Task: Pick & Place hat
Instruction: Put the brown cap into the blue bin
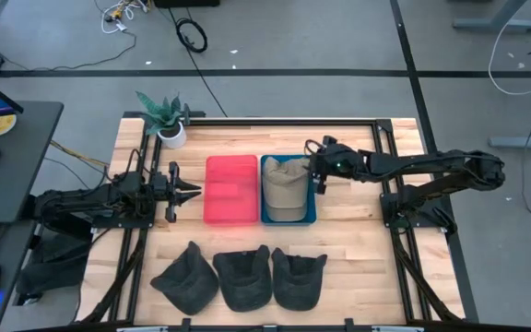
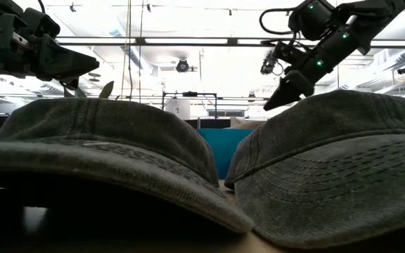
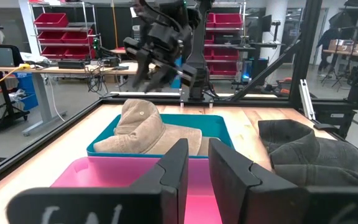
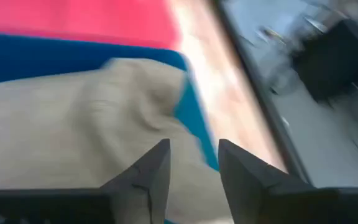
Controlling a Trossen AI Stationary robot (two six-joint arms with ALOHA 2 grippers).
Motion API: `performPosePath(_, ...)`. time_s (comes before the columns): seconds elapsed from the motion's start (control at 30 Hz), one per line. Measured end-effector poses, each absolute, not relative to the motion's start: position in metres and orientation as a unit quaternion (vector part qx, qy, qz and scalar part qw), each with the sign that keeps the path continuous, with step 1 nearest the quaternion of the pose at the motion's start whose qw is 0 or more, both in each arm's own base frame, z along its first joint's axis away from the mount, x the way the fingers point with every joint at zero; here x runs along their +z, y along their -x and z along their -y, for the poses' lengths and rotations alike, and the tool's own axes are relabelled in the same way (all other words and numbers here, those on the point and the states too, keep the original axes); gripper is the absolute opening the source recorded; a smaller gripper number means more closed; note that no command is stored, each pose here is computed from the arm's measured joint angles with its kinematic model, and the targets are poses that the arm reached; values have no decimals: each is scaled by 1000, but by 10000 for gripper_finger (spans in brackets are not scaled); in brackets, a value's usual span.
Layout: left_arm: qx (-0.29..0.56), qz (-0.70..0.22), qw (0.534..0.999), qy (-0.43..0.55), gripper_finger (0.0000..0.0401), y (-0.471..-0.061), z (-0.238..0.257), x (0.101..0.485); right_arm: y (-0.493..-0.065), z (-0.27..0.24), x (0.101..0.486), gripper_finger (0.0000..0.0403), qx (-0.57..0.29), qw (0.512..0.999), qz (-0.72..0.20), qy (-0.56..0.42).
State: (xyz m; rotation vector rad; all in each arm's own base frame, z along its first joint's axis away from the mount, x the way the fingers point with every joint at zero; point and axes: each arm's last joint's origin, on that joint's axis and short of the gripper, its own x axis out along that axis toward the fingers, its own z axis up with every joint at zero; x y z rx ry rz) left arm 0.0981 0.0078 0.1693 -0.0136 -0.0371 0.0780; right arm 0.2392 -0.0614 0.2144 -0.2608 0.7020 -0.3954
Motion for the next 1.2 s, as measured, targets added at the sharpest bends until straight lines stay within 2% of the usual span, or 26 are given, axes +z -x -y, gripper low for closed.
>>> performPosePath(0.1, 39, 19, 999, 7, 67, -98, -8, 169, -237, 63, 213, 106, -226, 905, -346, 105)
performPosePath(0.3, 39, 18, 999, 7, 67, -98, -8, 169, -235, 65, 210, 10, -236, 900, -359, 82)
performPosePath(0.6, 39, 19, 999, 7, 67, -98, -8, 169, -230, 76, 203, 4, -269, 892, -362, 20)
performPosePath(0.87, 39, 19, 999, 7, 67, -98, -8, 169, -237, 83, 176, 1, -232, 888, -397, 0)
performPosePath(1.2, 39, 18, 999, 7, 67, -98, -8, 169, -246, 86, 155, 1, -204, 878, -433, 26)
